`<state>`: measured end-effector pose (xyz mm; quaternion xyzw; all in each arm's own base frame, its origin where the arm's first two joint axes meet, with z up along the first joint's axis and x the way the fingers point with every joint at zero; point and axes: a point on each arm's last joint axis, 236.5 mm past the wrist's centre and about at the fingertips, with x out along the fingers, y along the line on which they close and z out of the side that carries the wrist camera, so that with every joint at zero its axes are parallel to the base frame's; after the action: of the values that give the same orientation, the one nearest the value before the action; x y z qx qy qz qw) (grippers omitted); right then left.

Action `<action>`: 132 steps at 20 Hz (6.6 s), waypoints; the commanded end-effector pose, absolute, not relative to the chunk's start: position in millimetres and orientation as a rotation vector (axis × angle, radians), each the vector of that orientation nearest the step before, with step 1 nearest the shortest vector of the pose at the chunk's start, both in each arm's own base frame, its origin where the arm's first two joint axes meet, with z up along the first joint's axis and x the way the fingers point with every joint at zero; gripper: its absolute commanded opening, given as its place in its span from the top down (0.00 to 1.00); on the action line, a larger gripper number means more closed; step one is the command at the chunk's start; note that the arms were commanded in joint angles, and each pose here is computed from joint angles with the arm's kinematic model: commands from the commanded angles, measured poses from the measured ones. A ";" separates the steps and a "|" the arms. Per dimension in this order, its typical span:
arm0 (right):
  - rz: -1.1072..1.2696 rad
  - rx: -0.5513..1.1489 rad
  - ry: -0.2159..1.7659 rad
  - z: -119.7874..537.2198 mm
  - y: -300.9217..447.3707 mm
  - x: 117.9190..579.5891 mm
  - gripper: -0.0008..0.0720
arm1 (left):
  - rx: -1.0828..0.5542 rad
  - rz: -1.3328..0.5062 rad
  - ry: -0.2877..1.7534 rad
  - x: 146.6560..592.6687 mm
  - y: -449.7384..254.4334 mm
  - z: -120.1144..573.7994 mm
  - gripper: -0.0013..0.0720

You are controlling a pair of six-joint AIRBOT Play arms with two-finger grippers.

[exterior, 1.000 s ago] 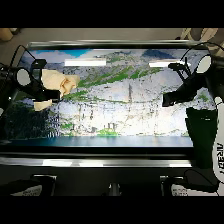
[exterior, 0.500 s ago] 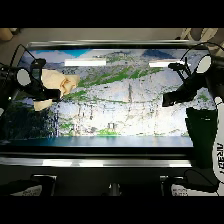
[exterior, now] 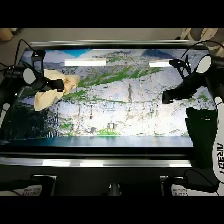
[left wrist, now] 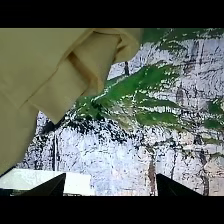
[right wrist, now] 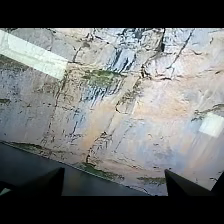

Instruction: Fold the shirts.

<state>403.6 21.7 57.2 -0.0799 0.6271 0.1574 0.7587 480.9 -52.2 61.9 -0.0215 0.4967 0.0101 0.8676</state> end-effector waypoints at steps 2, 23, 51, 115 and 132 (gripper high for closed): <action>0.338 -0.175 1.344 57.9 22.1 409.1 0.03 | -0.168 0.113 1.018 542.0 -13.6 48.3 0.04; 0.361 -0.154 1.344 58.7 28.8 407.6 0.07 | -0.601 0.247 1.210 577.0 45.4 -100.0 0.85; 0.227 -0.442 0.776 327.1 5.0 290.2 0.07 | -0.028 -0.874 1.059 254.6 -336.5 108.0 0.95; 0.465 -0.475 -0.218 542.6 113.6 217.0 0.96 | -0.246 -0.874 -0.418 198.7 -206.2 613.4 0.96; 0.921 -0.266 1.049 27.9 242.5 405.3 0.96 | -0.027 -0.232 0.855 434.3 -170.0 123.7 0.95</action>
<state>387.7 206.0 94.6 -0.1410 0.4675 0.4216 0.7641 412.2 -190.0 207.9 0.0415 0.3260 -0.1667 0.9296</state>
